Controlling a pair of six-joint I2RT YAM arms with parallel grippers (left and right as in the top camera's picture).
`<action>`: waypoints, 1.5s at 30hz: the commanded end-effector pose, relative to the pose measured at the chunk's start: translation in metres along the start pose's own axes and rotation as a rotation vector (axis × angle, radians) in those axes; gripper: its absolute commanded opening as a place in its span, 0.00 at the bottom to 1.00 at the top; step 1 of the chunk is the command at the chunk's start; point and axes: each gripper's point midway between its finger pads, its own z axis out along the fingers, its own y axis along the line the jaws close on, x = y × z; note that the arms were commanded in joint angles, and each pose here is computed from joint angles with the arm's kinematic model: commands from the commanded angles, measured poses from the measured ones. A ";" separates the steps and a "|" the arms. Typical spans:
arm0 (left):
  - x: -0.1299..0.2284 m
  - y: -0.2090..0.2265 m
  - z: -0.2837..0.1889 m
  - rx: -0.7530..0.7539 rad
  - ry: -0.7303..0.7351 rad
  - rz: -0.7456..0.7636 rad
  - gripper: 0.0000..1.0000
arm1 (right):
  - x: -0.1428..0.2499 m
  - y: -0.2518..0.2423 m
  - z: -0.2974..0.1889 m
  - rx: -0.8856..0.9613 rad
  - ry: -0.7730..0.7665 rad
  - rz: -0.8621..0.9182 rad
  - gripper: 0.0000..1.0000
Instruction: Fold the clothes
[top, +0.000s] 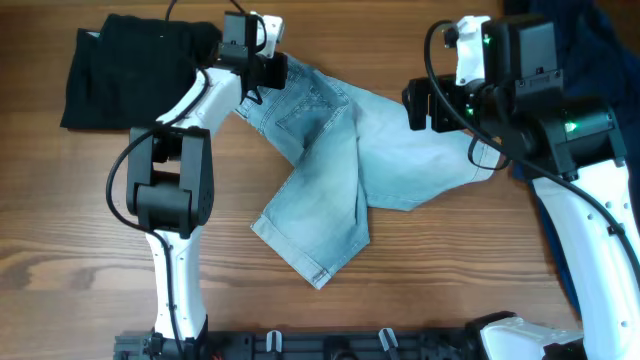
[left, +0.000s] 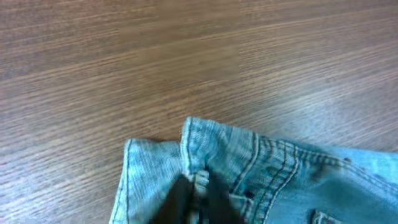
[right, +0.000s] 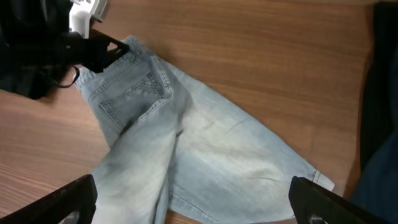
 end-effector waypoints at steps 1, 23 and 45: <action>-0.019 -0.004 -0.021 -0.007 -0.036 0.014 0.04 | -0.005 -0.004 0.002 0.025 -0.016 0.018 1.00; 0.074 0.010 -0.307 -0.369 0.388 -0.359 0.48 | 0.064 -0.060 0.154 0.104 0.410 0.296 1.00; 0.026 0.030 -0.288 -0.362 0.181 -0.357 0.26 | 0.144 -0.159 0.266 0.208 0.430 0.448 0.04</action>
